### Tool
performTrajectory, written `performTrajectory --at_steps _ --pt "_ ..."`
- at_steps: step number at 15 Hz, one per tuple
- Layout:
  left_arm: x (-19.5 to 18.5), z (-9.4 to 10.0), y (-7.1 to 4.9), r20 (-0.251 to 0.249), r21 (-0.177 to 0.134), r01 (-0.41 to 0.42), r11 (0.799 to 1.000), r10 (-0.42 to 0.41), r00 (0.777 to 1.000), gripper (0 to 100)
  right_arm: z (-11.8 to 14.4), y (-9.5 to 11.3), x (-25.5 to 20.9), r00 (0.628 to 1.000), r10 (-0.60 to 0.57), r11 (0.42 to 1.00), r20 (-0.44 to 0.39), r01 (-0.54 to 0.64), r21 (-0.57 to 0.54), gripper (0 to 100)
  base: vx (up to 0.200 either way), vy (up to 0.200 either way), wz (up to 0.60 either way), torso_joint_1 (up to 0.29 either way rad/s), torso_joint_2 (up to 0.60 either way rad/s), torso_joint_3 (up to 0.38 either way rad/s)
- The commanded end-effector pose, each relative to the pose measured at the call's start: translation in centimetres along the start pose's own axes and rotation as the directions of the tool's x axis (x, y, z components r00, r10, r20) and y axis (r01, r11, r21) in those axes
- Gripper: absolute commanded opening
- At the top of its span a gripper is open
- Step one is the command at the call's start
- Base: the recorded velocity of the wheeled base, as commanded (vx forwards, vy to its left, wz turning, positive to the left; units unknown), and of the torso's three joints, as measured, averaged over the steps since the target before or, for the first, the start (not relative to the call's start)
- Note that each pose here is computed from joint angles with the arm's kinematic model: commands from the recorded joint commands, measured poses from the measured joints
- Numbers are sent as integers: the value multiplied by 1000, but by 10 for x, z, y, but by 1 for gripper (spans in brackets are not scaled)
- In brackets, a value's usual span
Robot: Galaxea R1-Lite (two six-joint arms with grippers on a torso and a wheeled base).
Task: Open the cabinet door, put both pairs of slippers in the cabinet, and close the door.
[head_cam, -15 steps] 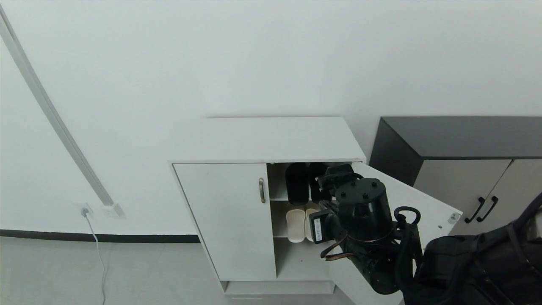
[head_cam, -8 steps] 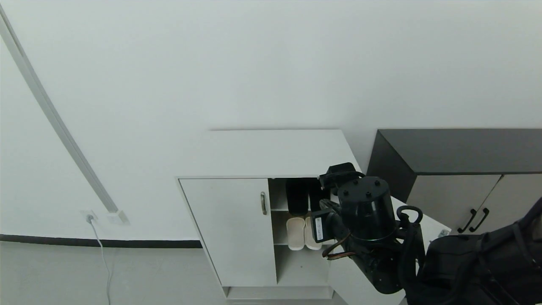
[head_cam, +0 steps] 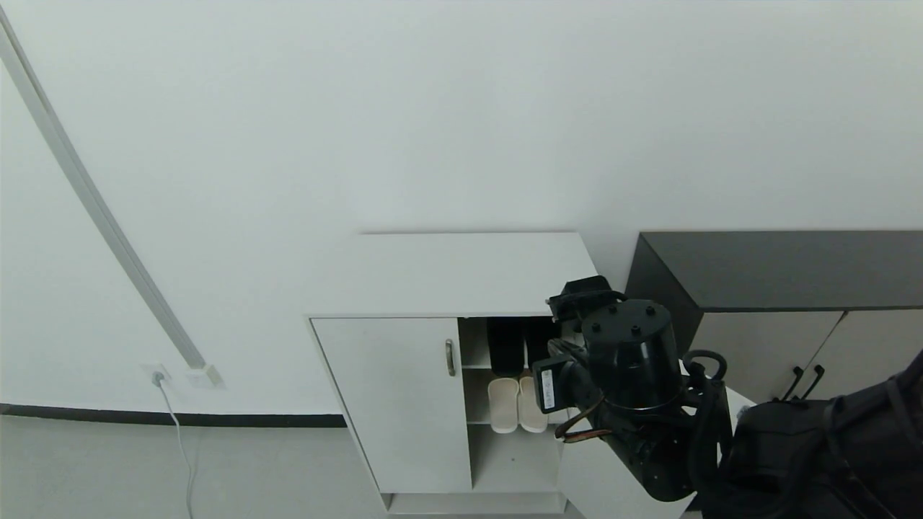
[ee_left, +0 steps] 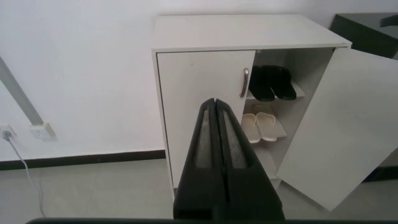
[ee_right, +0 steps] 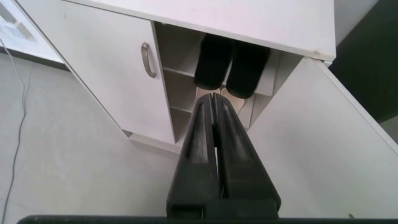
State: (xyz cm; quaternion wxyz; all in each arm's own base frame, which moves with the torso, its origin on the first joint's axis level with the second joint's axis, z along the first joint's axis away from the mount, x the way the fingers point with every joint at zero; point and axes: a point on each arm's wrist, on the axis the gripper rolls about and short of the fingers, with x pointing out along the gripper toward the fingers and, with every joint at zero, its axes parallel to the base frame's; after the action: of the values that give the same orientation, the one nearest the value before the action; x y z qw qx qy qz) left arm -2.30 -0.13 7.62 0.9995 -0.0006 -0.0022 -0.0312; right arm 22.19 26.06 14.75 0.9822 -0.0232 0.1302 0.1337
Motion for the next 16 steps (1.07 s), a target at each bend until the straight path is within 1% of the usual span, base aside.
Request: performTrajectory --at_steps 1,3,4,10,16 --pt "0 0 0 0 -3 1 1000 -1 1000 0 3 -5 -2 1000 -9 1000 7 9 7 0 0 0 0 0 0 0" --pt "0 -1 0 -3 15 -1 1000 1 1000 0 7 -7 -4 1000 -9 1000 17 9 14 0 0 0 0 0 0 0" --pt "0 -1 0 -3 9 -4 1000 4 1000 0 8 -7 -4 1000 -8 1000 19 8 13 0 0 0 0 0 0 0" --pt "0 0 0 0 -5 -6 1000 6 1000 0 6 -8 -5 1000 -7 1000 25 7 2 0 0 0 0 0 0 0" --pt "0 0 0 0 -8 -4 1000 4 1000 0 6 -9 -5 999 -8 1000 32 8 -1 0 0 0 -600 4 4 2"
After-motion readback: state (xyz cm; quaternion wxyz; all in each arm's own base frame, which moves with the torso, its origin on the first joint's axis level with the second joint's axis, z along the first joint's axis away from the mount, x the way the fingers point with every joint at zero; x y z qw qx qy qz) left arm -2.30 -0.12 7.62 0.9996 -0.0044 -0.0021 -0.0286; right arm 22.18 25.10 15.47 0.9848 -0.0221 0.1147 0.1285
